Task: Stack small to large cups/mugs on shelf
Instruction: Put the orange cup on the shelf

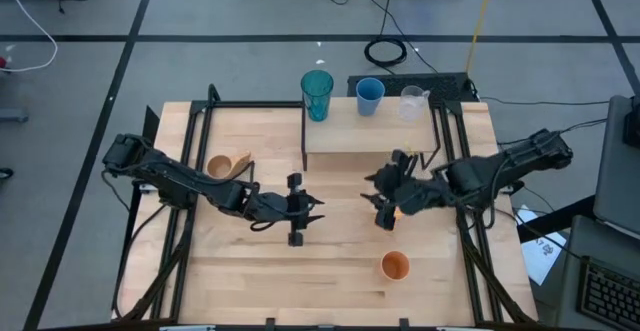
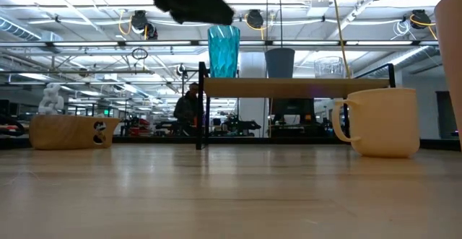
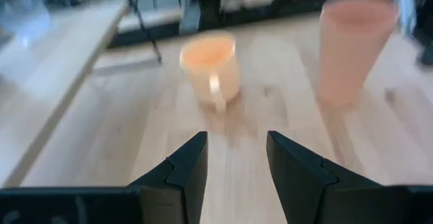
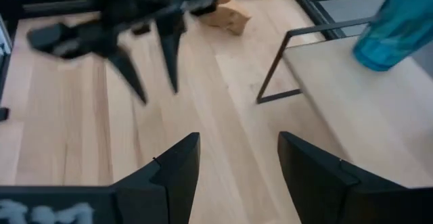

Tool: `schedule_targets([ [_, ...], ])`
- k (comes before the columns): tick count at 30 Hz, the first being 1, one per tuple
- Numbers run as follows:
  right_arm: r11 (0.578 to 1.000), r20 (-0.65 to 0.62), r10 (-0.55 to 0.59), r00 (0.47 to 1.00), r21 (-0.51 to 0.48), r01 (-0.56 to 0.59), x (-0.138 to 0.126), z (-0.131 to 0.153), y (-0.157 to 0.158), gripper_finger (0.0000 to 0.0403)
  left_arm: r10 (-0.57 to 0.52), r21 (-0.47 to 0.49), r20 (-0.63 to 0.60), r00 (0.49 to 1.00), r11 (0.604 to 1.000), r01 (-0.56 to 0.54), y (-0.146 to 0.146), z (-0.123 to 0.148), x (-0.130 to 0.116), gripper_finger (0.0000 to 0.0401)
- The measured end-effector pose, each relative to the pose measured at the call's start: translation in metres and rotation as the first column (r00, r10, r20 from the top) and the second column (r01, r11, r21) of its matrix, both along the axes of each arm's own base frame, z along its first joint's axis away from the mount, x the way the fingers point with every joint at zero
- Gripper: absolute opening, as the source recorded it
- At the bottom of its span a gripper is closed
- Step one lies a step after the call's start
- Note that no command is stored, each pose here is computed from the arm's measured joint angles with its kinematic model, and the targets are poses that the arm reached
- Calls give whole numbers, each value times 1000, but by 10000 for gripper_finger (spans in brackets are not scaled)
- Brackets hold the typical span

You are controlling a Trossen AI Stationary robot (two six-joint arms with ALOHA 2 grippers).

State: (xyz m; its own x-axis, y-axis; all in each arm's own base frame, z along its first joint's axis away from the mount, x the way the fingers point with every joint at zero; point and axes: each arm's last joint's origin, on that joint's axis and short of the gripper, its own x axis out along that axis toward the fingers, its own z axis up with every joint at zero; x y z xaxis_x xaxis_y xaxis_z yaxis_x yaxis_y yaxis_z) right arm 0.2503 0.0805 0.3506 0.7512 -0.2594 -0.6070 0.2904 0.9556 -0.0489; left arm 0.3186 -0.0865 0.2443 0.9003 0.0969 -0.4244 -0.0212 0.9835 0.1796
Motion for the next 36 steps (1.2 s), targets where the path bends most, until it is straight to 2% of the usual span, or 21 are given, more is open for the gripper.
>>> schedule_targets([
  [5, 1000, 38, 24, 999, 6, -24, 3, -28, 13, 189, 20, -8, -65, 998, 1000, -20, 2, 0, -8, 154],
  [9, 999, 45, 43, 998, 17, -44, 2, -46, 21, 189, 4, -11, -57, 998, 1000, -4, -2, 1, -10, 154],
  [17, 998, 4, 62, 998, -16, -62, -10, -65, 35, 189, -63, -14, -66, 996, 998, 62, -17, 21, -9, 154],
  [23, 994, -9, 106, 994, 17, -106, -27, -59, 44, 189, -94, 11, -52, 994, 995, 94, -23, 31, -8, 154],
  [27, 968, -16, 144, 989, 208, -137, -42, -46, 40, 189, -89, 9, -54, 995, 996, 89, -22, 31, -8, 154],
  [29, 952, -33, 155, 987, 274, -140, -46, -37, 39, 189, -85, 11, -55, 995, 996, 86, -22, 31, -7, 154],
  [36, 945, -203, 143, 969, 318, -73, -45, -7, 43, 189, -51, 15, -52, 997, 999, 52, -18, 30, -6, 154],
])
